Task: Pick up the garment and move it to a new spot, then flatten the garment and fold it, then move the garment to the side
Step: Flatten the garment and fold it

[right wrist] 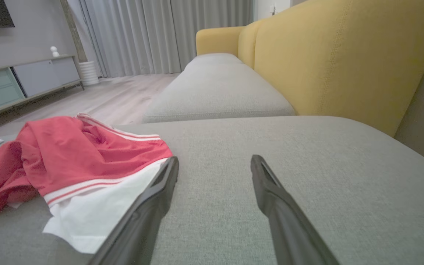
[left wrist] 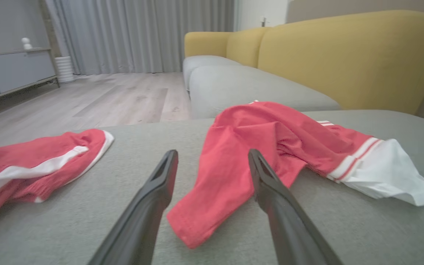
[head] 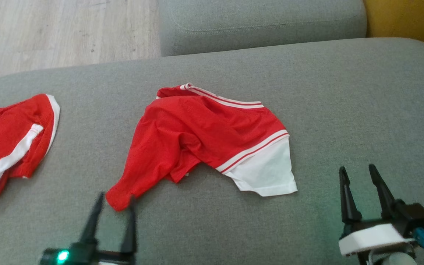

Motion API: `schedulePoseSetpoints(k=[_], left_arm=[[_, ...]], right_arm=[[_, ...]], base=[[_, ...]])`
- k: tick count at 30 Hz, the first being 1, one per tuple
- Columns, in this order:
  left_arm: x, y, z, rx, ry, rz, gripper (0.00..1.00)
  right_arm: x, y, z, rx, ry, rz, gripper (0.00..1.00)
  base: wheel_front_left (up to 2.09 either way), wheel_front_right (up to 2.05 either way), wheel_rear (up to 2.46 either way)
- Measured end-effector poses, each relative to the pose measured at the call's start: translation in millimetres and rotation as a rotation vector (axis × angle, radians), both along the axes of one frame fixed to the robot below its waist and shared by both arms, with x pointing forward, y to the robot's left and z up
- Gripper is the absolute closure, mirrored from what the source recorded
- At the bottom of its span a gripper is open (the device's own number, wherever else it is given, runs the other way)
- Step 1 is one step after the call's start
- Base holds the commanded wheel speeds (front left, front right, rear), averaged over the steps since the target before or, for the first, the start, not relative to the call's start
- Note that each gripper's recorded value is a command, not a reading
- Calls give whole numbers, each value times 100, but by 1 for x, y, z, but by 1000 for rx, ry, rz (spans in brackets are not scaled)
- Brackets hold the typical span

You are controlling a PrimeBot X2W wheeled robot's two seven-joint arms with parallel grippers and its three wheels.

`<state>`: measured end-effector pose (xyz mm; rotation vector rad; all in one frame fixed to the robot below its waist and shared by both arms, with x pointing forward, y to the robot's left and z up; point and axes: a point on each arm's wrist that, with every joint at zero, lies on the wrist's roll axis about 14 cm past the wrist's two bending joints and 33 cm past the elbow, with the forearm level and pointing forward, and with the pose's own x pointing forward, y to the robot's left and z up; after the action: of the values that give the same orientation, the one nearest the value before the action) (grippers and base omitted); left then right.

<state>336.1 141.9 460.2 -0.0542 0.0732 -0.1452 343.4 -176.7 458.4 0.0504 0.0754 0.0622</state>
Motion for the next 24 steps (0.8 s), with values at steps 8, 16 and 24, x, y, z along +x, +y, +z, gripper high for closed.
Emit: schedulePoseSetpoints(k=[8, 16, 24], left_arm=[[1, -26, -43, 137, 178, -155, 0], [23, -16, -67, 208, 267, -155, 0], [29, -6, -92, 228, 324, -134, 0]], right_arm=[[20, 55, -2, 40, 68, 162, 0], [19, 81, -55, -5, 342, 262, 0], [21, 82, -85, -6, 460, 271, 0]], base=[[0, 0, 0], [0, 0, 0], [0, 0, 0]])
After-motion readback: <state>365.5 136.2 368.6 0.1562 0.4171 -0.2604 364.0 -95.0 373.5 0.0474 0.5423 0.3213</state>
